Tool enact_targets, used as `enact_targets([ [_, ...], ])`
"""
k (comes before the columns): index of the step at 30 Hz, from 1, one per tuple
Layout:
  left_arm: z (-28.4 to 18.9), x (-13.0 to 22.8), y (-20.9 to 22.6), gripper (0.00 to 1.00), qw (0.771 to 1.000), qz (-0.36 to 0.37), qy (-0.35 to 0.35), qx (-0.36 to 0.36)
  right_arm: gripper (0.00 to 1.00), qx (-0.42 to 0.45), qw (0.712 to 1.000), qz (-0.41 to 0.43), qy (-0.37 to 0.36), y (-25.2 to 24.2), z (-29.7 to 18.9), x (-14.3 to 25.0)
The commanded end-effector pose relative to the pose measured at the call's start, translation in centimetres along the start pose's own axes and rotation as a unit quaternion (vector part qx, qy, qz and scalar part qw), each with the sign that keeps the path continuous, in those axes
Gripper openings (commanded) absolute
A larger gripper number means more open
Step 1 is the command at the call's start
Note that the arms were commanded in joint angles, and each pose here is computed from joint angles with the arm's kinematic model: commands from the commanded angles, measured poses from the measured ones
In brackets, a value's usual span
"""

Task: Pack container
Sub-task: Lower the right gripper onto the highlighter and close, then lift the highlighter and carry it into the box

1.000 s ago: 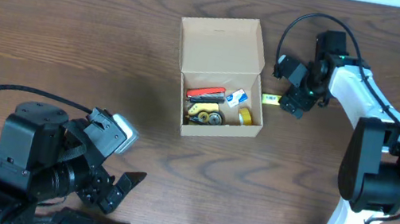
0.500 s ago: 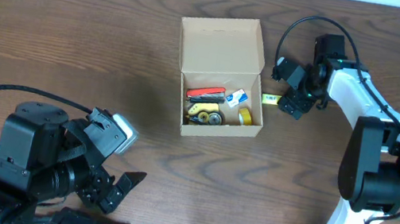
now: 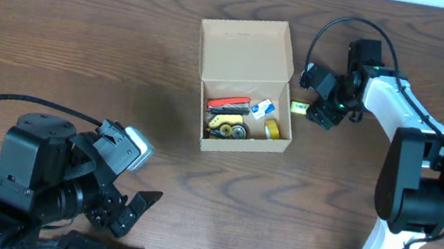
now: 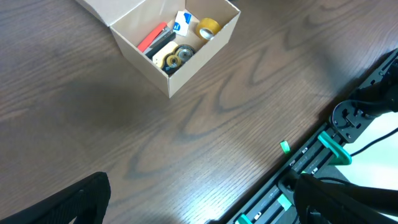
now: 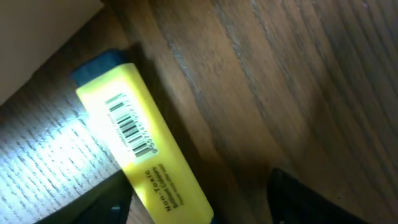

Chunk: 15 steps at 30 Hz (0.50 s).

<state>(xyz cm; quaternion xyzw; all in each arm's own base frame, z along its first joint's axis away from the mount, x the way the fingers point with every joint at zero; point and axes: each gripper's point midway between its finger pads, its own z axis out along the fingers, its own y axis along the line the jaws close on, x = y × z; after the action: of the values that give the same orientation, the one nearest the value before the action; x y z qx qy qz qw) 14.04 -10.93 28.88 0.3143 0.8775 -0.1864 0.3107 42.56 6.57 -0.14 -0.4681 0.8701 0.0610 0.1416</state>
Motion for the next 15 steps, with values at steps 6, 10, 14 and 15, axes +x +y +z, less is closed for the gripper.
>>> enact_targets([
  [6, -0.41, -0.38, -0.3, 0.95, 1.0, 0.005, -0.009, 0.005, 0.53, -0.029, 0.999, 0.025, 0.011, 1.07, 1.52, 1.05],
  [10, -0.41, -0.38, -0.3, 0.95, 1.0, 0.005, -0.009, 0.005, 0.37, -0.03, 0.999, 0.026, 0.013, 1.15, 1.51, 1.12],
  [14, -0.41, -0.38, -0.3, 0.95, 1.0, 0.005, -0.009, 0.005, 0.31, -0.031, 0.999, 0.038, 0.014, 1.21, 1.51, 1.17],
  [15, -0.41, -0.38, -0.3, 0.95, 1.0, 0.005, -0.009, 0.005, 0.29, -0.031, 0.999, 0.039, 0.014, 1.21, 1.51, 1.18],
])
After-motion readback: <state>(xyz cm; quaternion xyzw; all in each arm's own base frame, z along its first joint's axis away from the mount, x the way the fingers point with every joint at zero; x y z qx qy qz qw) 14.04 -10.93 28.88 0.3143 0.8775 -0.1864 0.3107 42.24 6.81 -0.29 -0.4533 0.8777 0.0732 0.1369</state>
